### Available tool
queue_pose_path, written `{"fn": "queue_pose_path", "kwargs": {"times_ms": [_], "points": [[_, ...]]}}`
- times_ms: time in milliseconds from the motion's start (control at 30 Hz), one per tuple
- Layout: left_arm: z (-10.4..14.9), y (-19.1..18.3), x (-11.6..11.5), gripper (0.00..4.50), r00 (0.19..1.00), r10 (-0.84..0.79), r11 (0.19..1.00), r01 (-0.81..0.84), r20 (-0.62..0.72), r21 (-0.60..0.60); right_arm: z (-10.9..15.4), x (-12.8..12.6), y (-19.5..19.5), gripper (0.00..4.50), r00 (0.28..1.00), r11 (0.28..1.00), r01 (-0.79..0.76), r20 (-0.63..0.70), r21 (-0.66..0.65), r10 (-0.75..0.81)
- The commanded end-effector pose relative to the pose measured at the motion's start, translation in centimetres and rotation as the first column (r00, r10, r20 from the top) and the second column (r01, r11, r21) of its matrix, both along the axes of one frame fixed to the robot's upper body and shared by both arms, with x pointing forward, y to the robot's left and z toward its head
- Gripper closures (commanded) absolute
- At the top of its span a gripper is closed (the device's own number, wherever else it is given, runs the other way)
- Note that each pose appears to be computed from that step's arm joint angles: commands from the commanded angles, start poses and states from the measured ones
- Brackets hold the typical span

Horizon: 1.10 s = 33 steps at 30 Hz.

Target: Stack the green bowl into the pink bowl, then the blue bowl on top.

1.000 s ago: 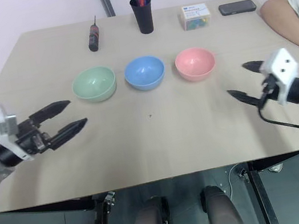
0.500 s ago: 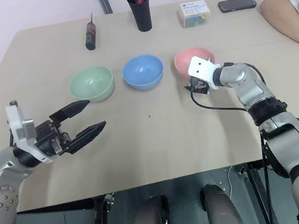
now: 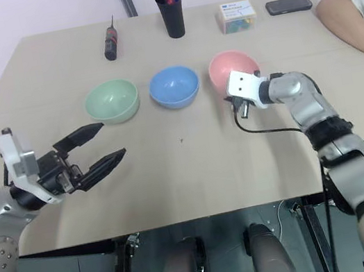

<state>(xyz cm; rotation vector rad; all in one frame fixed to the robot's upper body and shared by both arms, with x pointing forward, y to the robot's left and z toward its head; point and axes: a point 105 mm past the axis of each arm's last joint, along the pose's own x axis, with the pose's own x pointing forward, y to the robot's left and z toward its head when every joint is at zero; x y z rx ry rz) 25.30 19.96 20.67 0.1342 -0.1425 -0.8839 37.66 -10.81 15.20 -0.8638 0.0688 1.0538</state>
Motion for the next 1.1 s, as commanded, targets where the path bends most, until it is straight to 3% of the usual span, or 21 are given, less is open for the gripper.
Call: {"fn": "queue_pose_path", "kwargs": {"times_ms": [33,133,267,433,567,600,633,833,900,1000,1100], "points": [[0.4,0.4,0.8,0.0,0.998,0.051,0.999,-0.052,0.043,0.018,0.3,-4.4,1.4,4.45,0.994,0.995,-0.1,-0.041,-0.021,0.099],[0.3,0.6,1.4,0.0,0.996,0.074,0.997,-0.076,0.05,0.034,-0.8,-6.2,1.9,4.45,0.993,0.994,-0.099,-0.075,-0.039,0.096],[0.2,0.7,2.2,0.0,0.993,0.102,0.992,-0.106,0.059,0.066,-2.0,-6.6,2.7,4.45,0.99,0.995,-0.082,-0.116,-0.057,0.075],[0.5,1.0,3.0,0.0,0.987,0.133,0.984,-0.142,0.084,0.105,-1.9,-6.6,3.5,2.79,0.988,0.996,-0.081,-0.134,-0.031,0.076],[0.1,1.2,3.8,0.0,0.981,0.174,0.967,-0.188,0.089,0.172,-1.1,-7.1,3.6,1.04,0.987,0.997,-0.074,-0.14,0.008,0.074],[-0.1,1.2,4.0,0.0,0.979,0.185,0.961,-0.198,0.083,0.192,-0.8,-7.4,3.5,0.79,0.987,0.997,-0.077,-0.138,0.023,0.08],[-0.2,1.3,4.4,0.0,0.973,0.21,0.948,-0.226,0.093,0.226,-0.2,-7.7,3.5,0.13,0.988,0.996,-0.072,-0.13,0.055,0.078],[0.7,1.4,6.9,0.0,0.939,0.297,0.852,-0.343,0.175,0.396,4.5,-8.9,2.1,0.02,1.0,0.946,0.011,-0.006,0.325,-0.009],[0.7,2.2,8.5,0.0,0.917,0.333,0.751,-0.398,0.218,0.526,5.6,-9.6,1.9,0.02,1.0,0.902,0.005,-0.005,0.432,-0.003],[1.2,3.3,10.6,0.0,0.889,0.345,0.619,-0.457,0.301,0.639,6.4,-9.8,1.4,0.02,0.999,0.875,0.021,0.027,0.483,-0.039],[0.3,3.1,11.9,0.0,0.906,0.331,0.578,-0.415,0.263,0.702,6.7,-9.6,1.2,0.02,0.997,0.865,0.039,0.041,0.501,-0.069]]}}
